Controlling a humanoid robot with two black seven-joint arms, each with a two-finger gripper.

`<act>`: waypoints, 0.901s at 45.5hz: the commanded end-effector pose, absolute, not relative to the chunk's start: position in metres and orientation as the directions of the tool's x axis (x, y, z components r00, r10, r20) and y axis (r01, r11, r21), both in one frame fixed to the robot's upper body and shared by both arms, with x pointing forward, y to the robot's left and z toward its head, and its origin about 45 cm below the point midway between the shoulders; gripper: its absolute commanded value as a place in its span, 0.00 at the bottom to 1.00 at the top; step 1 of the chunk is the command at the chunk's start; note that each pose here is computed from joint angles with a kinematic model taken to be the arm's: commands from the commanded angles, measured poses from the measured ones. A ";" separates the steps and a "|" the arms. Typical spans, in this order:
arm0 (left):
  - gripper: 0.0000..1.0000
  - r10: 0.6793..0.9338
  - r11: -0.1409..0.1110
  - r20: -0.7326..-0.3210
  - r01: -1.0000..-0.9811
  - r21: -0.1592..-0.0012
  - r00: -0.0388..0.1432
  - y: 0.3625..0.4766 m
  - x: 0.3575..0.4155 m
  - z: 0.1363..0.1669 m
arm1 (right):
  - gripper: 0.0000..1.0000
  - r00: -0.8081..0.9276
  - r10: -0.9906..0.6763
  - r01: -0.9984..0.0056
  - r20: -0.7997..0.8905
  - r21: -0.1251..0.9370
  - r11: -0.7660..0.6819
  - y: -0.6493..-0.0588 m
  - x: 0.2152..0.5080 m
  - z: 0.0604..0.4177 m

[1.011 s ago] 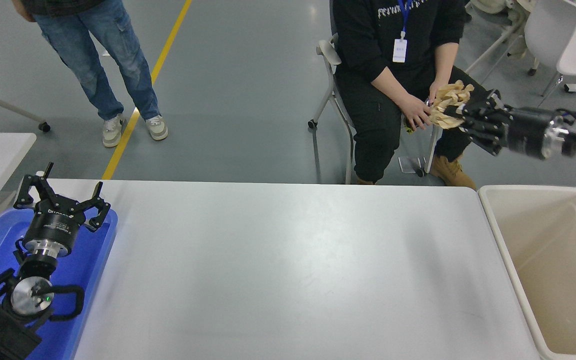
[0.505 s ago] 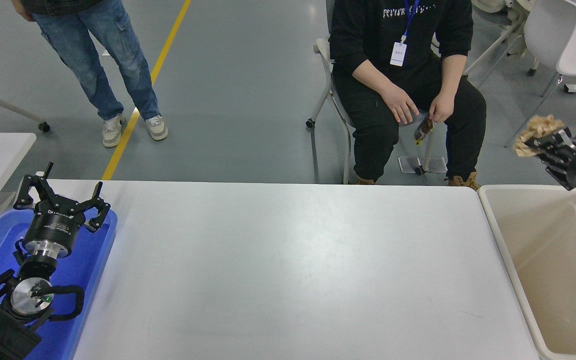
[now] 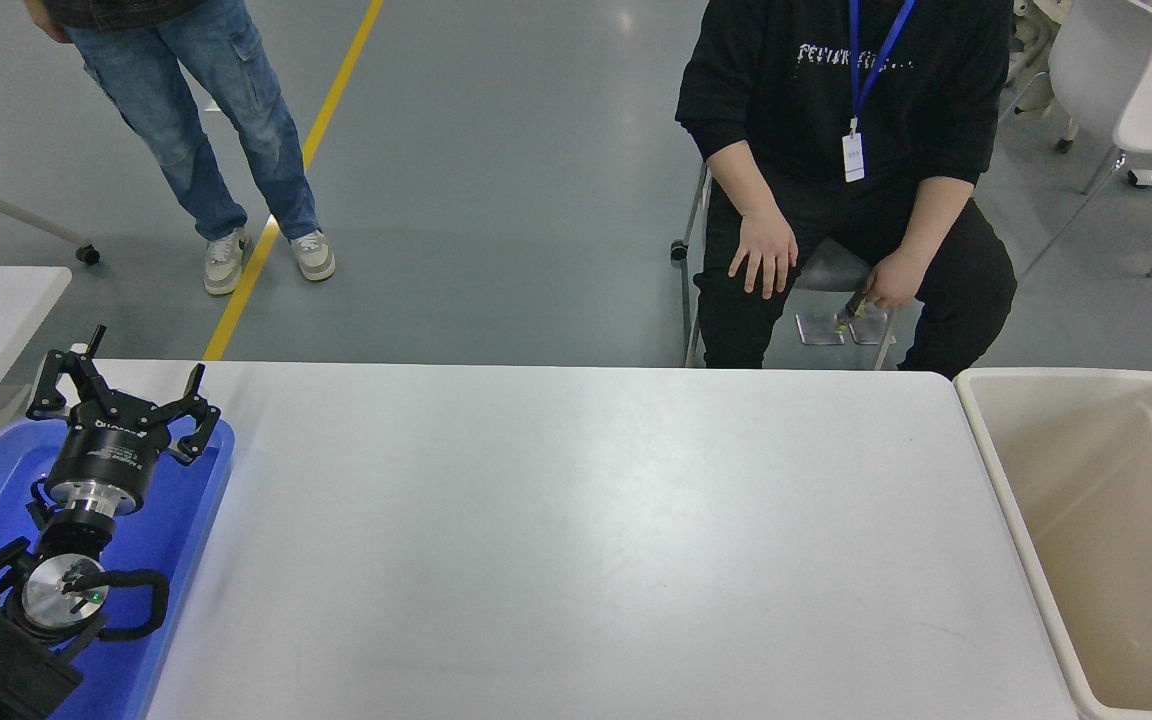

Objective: Clean the table surface

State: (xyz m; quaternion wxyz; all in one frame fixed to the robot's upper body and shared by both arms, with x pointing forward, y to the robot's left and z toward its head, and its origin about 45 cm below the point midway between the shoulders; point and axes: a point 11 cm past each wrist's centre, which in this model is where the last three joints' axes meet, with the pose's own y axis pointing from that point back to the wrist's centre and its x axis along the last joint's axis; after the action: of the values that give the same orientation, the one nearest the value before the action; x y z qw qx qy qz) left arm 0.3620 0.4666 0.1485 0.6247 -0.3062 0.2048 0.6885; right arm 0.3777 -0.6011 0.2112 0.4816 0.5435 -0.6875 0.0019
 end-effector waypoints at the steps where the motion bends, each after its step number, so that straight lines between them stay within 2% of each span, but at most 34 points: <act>1: 1.00 0.735 -0.137 -0.678 -0.985 -0.101 -0.032 0.467 0.3620 0.1486 | 0.00 0.045 -0.709 -0.627 0.704 0.572 0.529 -0.623 0.348 0.194; 14: 1.00 0.735 -0.136 -0.678 -0.986 -0.100 -0.032 0.467 0.3620 0.1485 | 0.00 0.162 -0.625 -0.560 0.764 0.593 0.579 -0.617 0.330 0.159; 26: 1.00 0.735 -0.136 -0.678 -0.986 -0.100 -0.032 0.467 0.3620 0.1485 | 0.00 0.272 -0.601 -0.553 0.751 0.633 0.541 -0.584 0.330 0.119; 41: 1.00 0.735 -0.136 -0.678 -0.986 -0.100 -0.032 0.467 0.3620 0.1485 | 0.00 0.327 -0.594 -0.558 0.735 0.657 0.506 -0.563 0.336 0.104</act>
State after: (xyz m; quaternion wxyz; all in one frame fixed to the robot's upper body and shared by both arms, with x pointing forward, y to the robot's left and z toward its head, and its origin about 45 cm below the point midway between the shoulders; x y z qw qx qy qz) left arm 0.3620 0.4666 0.1485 0.6246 -0.3062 0.2048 0.6886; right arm 0.3347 -0.5765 0.1167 0.6374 0.4875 -0.5964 -0.0171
